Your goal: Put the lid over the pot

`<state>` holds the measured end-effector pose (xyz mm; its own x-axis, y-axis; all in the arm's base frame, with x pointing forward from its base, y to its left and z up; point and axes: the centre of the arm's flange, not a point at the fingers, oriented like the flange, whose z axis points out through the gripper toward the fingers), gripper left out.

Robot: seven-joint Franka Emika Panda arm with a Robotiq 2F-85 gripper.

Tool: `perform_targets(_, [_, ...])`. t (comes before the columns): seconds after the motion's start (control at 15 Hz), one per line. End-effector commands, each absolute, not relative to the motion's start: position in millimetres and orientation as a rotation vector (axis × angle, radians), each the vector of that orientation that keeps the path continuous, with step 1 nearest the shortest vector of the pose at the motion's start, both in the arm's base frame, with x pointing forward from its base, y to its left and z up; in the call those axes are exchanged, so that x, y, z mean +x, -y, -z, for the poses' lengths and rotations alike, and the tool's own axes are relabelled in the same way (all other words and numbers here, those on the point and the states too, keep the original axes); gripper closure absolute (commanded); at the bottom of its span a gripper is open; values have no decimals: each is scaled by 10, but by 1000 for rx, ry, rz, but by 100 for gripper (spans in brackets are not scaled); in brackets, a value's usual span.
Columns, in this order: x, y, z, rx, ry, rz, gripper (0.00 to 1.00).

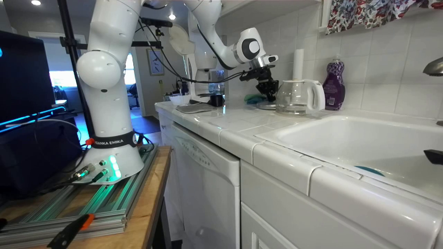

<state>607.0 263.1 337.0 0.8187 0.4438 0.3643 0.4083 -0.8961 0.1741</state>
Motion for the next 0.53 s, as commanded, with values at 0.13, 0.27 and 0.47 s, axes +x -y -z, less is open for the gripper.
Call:
perform_targets(0.13, [5833,-2886,-3395,2907,-651,-692,94])
perform_targets(0.27, [5741,-2993,-3386,2908,-626,-712,94])
perform_targets(0.47, [5586,-3065,-3370,2911,-542,-747,94])
